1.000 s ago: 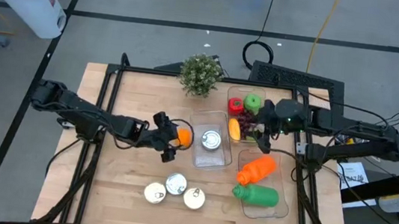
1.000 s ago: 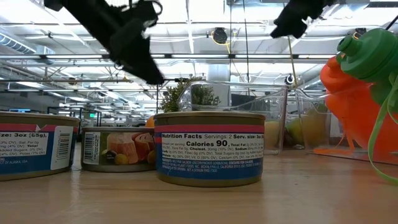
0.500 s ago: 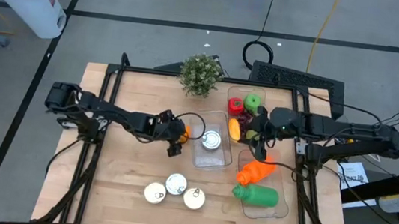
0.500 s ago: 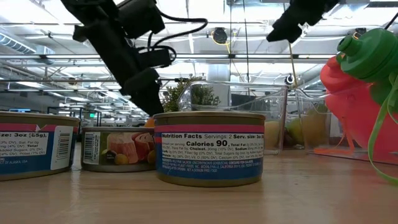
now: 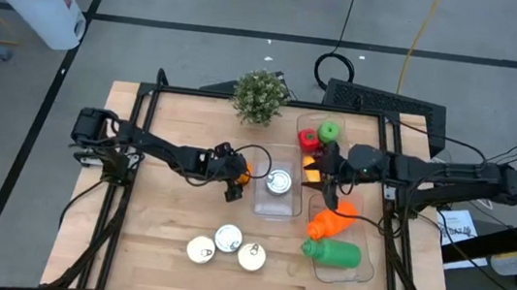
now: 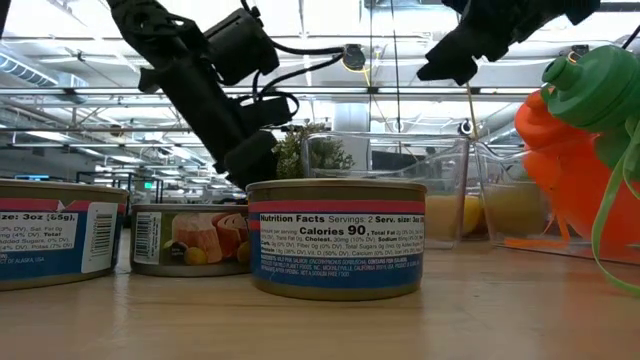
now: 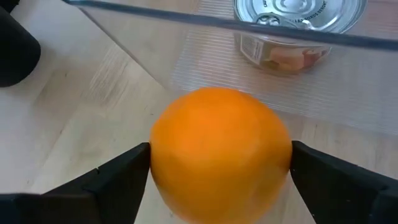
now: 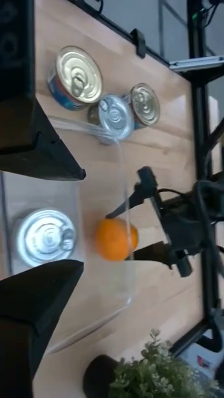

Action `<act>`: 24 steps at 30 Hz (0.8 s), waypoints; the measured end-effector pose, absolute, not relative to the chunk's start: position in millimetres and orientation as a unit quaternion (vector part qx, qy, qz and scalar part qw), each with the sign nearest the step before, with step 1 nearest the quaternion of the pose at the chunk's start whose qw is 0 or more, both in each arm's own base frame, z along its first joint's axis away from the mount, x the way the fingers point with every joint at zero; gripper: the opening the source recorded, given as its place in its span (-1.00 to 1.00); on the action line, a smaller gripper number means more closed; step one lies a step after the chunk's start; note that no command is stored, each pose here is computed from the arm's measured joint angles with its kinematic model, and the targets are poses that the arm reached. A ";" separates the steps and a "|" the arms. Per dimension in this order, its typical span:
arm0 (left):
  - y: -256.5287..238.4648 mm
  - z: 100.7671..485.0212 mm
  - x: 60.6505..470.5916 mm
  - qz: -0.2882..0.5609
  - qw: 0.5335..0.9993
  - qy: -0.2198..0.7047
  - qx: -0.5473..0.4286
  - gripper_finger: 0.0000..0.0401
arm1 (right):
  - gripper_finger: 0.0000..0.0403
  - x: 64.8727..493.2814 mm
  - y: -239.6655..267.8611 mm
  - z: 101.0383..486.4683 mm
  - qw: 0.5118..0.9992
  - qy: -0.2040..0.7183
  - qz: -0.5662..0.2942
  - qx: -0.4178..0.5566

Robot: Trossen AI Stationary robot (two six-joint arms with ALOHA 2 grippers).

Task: Pick & Place Food Item
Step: Put the orange into the top transparent bin

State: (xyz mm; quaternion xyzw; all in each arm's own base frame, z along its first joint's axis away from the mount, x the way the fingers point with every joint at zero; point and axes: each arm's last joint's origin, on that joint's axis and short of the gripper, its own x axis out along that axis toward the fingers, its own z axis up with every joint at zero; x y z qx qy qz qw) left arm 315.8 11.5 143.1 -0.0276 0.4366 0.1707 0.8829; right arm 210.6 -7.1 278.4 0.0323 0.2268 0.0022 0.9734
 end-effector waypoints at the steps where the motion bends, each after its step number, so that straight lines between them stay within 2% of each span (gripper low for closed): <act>1: 11.6 143.1 315.6 0.172 0.883 0.437 -0.026 0.81 | 0.01 211.2 -6.3 277.4 0.975 0.221 0.004 0.031; 5: 9.3 142.1 314.0 0.178 0.878 0.443 -0.027 0.62 | -0.03 213.4 -1.6 272.1 0.981 0.190 0.017 0.025; 11: 5.8 146.0 304.7 0.202 0.862 0.463 -0.037 0.18 | -0.08 214.5 9.4 270.0 0.986 0.163 0.044 0.010; 15: -2.0 164.6 291.1 0.205 0.862 0.463 -0.039 -0.03 | -0.08 214.6 17.5 266.1 0.989 0.137 0.062 0.007; 24: -40.4 238.7 264.9 0.135 0.935 0.325 -0.046 -0.04 | -0.08 211.3 33.4 253.8 0.989 0.111 0.097 0.012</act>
